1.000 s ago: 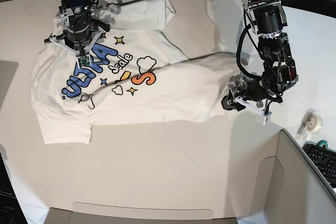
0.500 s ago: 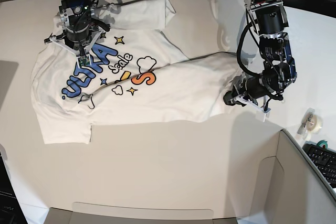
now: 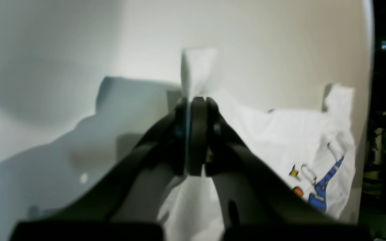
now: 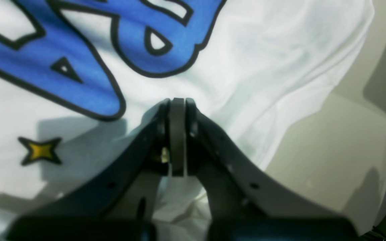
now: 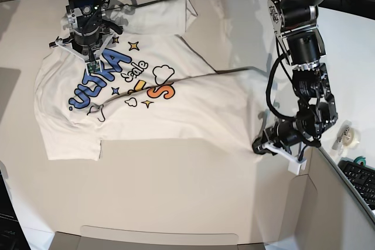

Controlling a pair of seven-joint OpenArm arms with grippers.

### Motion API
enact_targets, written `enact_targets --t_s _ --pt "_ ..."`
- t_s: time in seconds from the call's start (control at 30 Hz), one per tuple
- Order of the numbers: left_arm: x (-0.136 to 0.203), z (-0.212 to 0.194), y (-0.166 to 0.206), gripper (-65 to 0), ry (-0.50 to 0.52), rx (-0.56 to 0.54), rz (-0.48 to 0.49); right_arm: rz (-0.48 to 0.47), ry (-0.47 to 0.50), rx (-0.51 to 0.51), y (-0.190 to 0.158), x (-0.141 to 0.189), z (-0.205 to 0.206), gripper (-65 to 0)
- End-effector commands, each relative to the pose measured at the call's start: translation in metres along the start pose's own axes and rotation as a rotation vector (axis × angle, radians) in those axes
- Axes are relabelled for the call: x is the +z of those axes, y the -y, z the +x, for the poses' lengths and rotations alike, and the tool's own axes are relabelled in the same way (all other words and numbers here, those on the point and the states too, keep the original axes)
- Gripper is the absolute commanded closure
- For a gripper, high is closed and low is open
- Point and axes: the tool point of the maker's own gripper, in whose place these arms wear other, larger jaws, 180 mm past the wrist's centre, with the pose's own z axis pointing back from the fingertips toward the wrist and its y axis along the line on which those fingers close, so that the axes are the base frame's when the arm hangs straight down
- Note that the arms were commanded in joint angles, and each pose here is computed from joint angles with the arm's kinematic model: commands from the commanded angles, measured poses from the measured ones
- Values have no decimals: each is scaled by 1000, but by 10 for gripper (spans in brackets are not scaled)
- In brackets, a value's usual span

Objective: Layout the t-shirt on the table in an organized manner, then fold the t-shirt properly
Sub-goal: 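Grasp the shirt hem with the left gripper and drag it outward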

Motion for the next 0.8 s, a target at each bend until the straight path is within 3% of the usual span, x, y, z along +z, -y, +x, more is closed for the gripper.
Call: enact_targets --t_s 0.0,0.2,0.47,0.77 --pt "7 33 17 -6 79 -34 -32 43 -107 10 -10 0 -27 0" --pt "-17 47 50 -6 93 -134 -58 47 -123 16 -11 1 -34 0" --pt "-59 62 65 -6 137 -166 -47 42 -171 30 -8 4 -47 0" --pt "-77 96 91 -6 241 -214 -46 37 -191 52 -5 5 -57 0"
